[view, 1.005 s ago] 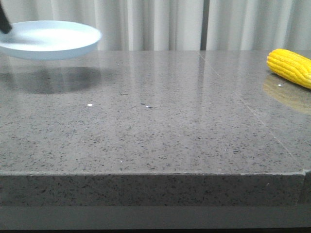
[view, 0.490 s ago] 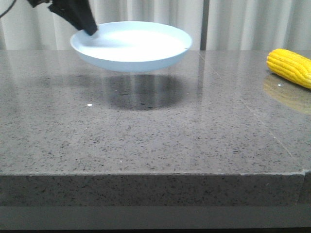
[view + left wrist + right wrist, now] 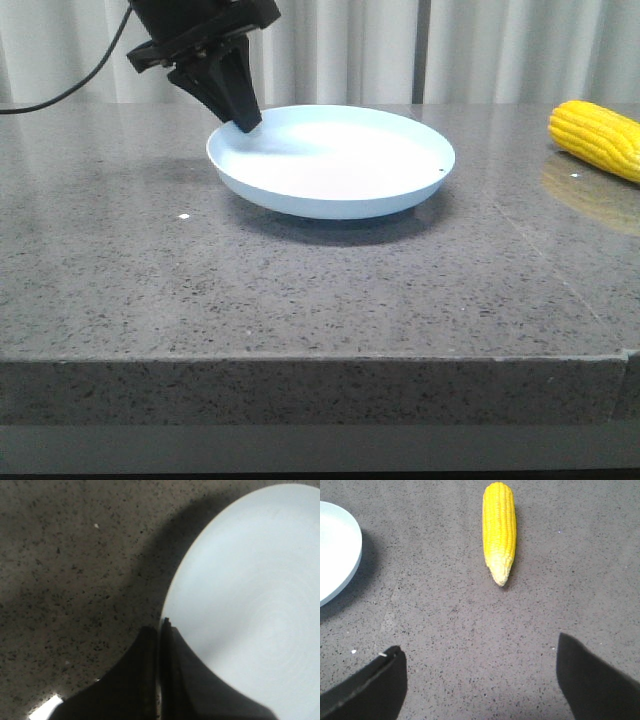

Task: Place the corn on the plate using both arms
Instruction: 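Lift the plate and carry it toward the table center, set it down, then open the left gripper and raise it away from the plate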

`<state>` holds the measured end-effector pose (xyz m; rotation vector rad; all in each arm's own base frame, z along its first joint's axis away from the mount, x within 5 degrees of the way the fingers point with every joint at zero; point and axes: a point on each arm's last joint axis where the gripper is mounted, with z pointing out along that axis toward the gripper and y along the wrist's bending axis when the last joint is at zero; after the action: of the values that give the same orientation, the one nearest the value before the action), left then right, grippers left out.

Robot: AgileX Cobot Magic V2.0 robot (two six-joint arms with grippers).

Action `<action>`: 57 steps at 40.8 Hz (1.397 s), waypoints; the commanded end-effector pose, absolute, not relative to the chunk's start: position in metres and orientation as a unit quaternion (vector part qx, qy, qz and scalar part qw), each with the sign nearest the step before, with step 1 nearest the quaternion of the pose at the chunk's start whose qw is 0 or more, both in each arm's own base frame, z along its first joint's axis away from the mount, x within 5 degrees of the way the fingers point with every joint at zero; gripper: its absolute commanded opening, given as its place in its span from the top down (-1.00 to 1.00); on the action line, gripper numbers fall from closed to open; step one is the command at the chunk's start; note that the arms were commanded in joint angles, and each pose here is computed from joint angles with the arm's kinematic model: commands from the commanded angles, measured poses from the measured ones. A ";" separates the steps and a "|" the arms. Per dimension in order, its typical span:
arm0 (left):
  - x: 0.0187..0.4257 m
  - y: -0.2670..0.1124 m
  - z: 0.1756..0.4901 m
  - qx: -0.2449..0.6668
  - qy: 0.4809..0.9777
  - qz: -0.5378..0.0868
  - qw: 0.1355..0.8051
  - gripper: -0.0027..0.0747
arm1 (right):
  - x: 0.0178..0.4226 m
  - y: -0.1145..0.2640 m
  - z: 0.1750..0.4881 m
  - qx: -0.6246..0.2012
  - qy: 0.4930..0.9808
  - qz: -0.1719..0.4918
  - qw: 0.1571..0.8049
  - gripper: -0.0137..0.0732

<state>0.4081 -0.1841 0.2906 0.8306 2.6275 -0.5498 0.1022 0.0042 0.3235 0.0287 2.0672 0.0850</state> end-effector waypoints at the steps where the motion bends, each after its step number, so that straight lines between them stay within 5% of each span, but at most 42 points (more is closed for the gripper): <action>1: 0.398 -0.186 0.324 0.296 0.909 -0.209 0.205 0.94 | 0.106 0.003 0.339 0.012 0.834 0.032 0.550 -0.77; 20: 0.392 -0.183 0.323 0.306 0.914 -0.202 0.172 0.00 | 0.106 0.003 0.339 0.012 0.834 0.032 0.550 -0.77; 28: 0.383 -0.180 0.341 0.317 0.913 -0.170 0.195 -0.02 | 0.106 0.003 0.339 0.012 0.834 0.032 0.550 -0.77; 39: 0.335 -0.193 0.395 0.334 0.902 -0.031 0.271 -0.02 | 0.106 0.003 0.339 0.012 0.834 0.032 0.550 -0.77; 48: 0.270 -0.205 0.444 0.352 0.872 -0.062 0.336 -0.02 | 0.106 0.003 0.339 0.012 0.834 0.032 0.550 -0.77; 57: 0.226 -0.184 0.457 0.338 0.859 -0.090 0.375 -0.02 | 0.106 0.003 0.339 0.012 0.834 0.032 0.550 -0.77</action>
<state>0.2472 -0.1984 0.4338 0.9422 2.3133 -0.1792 0.1022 0.0042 0.3235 0.0287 2.0672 0.0850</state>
